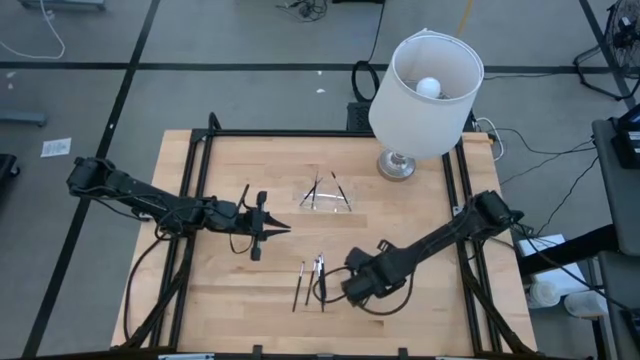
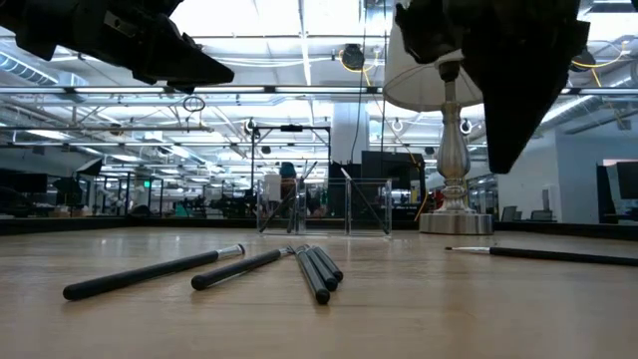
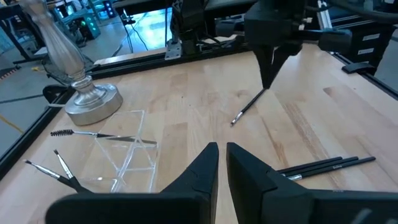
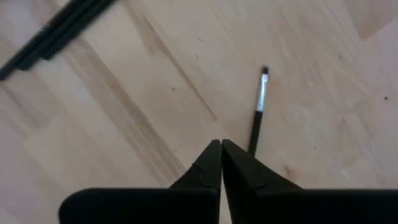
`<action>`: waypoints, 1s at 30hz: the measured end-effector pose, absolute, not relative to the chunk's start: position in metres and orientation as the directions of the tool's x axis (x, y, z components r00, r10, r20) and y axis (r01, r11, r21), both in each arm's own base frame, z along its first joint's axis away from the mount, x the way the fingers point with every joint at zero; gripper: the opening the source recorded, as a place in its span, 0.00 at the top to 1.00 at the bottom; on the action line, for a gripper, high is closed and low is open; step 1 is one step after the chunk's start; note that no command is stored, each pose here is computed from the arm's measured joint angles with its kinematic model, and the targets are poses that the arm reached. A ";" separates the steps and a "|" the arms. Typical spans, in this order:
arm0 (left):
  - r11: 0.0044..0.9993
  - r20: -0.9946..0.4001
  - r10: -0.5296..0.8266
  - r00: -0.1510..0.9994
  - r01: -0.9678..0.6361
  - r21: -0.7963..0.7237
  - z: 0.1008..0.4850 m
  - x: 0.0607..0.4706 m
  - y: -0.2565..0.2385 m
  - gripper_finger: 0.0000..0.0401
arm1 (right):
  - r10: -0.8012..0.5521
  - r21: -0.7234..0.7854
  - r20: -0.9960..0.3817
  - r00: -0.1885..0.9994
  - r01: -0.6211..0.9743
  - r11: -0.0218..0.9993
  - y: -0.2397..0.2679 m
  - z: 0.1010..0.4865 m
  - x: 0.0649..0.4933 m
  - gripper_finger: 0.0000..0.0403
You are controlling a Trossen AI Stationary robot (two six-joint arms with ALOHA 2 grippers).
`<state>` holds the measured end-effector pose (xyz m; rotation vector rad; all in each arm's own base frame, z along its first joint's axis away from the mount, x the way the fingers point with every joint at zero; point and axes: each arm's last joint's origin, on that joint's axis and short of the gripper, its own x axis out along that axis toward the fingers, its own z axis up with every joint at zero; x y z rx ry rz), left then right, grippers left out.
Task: Put items in baskets/containers
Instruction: Put the black liner brush transparent organizer
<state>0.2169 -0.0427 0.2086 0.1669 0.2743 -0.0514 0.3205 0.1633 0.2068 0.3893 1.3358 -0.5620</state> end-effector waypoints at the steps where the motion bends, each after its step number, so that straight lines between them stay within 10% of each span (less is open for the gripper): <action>1: 0.985 -0.273 -0.028 0.961 0.073 0.157 0.209 0.217 -0.043 0.90 | -0.159 -0.047 -0.978 0.135 0.598 0.800 0.163 0.207 0.321 0.99; 18: 0.984 -0.280 -0.027 0.960 0.076 0.164 0.208 0.217 -0.043 0.90 | -0.164 -0.095 -0.984 0.066 0.588 0.803 0.158 0.178 0.307 0.49; 30: 0.984 -0.278 -0.028 0.960 0.076 0.164 0.208 0.217 -0.043 0.90 | -0.136 -0.099 -0.990 0.018 0.598 0.795 0.144 0.156 0.302 0.46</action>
